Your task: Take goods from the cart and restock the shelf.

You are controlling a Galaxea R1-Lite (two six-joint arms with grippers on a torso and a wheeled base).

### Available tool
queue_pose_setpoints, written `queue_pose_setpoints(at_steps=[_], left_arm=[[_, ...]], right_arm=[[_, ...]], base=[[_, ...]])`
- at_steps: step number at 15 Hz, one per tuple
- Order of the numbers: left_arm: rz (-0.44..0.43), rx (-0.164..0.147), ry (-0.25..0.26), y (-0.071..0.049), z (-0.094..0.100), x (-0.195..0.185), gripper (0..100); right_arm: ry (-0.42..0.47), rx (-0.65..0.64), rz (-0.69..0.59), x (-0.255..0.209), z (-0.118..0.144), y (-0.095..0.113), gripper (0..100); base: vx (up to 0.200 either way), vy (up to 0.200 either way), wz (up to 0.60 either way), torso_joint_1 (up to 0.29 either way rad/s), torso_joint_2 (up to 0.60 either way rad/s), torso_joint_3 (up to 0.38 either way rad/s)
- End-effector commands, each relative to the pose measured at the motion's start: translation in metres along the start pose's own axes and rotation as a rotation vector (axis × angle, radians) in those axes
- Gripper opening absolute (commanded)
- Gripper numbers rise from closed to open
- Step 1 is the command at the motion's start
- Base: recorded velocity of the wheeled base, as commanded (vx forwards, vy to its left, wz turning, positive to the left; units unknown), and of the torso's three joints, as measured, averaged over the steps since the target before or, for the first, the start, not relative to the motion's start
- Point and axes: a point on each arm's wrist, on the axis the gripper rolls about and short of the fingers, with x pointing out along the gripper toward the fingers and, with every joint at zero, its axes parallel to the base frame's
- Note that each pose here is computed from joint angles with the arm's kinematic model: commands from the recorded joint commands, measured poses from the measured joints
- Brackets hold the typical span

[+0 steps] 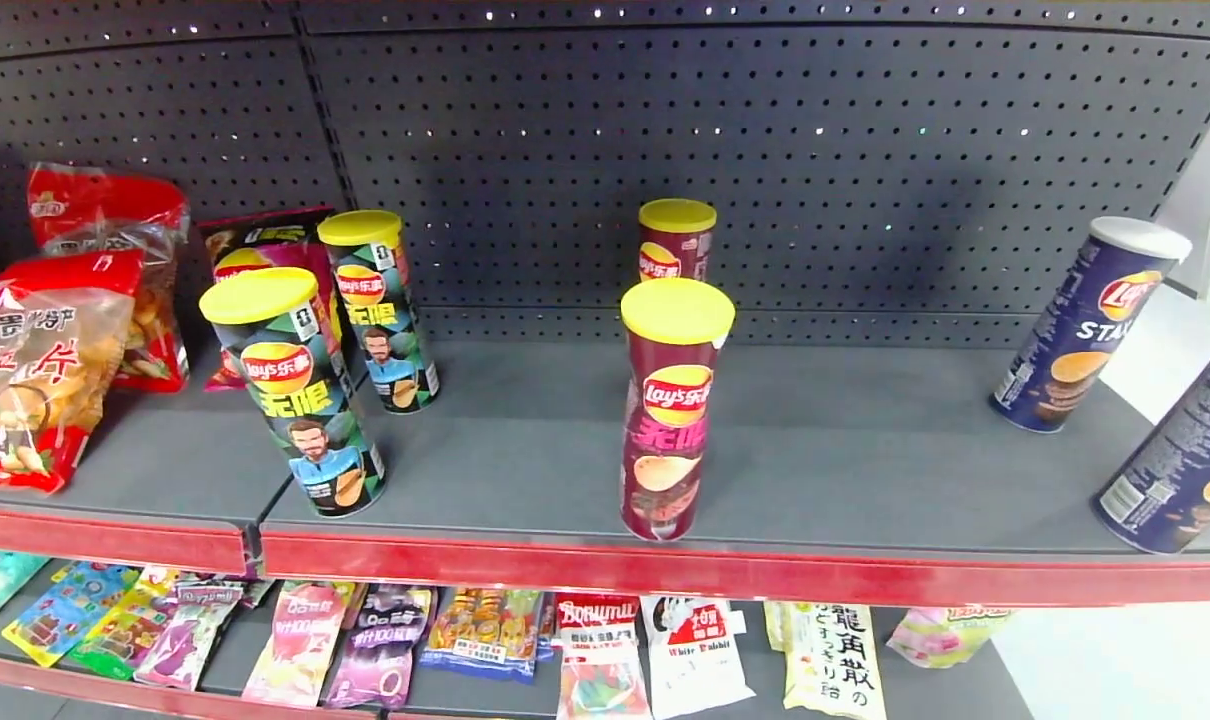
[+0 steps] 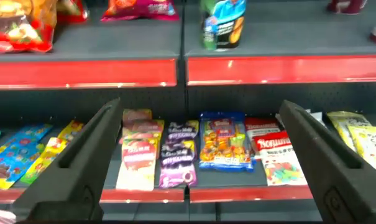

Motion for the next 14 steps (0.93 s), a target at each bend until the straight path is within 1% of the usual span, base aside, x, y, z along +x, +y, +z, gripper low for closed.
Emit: queue_pose_setpoints(at_steps=[1,5,8,9,10,11,12,13,14], left_arm=[[0.0,0.0,0.001,0.0,0.0,0.0,100],[0.0,0.0,0.001,0.0,0.0,0.0,100],[0.0,0.0,0.001,0.0,0.0,0.0,100],[0.0,0.0,0.001,0.0,0.0,0.0,100],[0.0,0.0,0.001,0.0,0.0,0.0,100],[0.0,0.0,0.001,0.0,0.0,0.0,100],[0.0,0.0,0.001,0.0,0.0,0.0,100],[0.0,0.0,0.001,0.0,0.0,0.0,100],[0.0,0.0,0.001,0.0,0.0,0.0,100]], right_arm=[[0.001,0.0,0.002,0.0,0.0,0.0,100],[0.001,0.0,0.005,0.0,0.0,0.0,100],[0.004,-0.005,0.049,0.0,0.001,0.001,100],[-0.03,0.009,0.127,-0.004,0.031,0.002,100],[0.023,0.057,0.159,0.005,0.067,0.002,100],[0.045,0.181,0.115,0.034,0.147,0.002,100],[0.071,0.168,0.152,0.05,0.173,0.003,100],[0.106,0.137,0.255,0.06,0.179,0.007,100],[0.164,0.093,0.398,0.072,0.177,0.013,100]], base=[[0.0,0.0,0.0,0.0,0.0,0.0],[0.0,0.0,0.0,0.0,0.0,0.0],[0.0,0.0,0.0,0.0,0.0,0.0],[0.0,0.0,0.0,0.0,0.0,0.0],[0.0,0.0,0.0,0.0,0.0,0.0],[0.0,0.0,0.0,0.0,0.0,0.0],[0.0,0.0,0.0,0.0,0.0,0.0],[0.0,0.0,0.0,0.0,0.0,0.0],[0.0,0.0,0.0,0.0,0.0,0.0]])
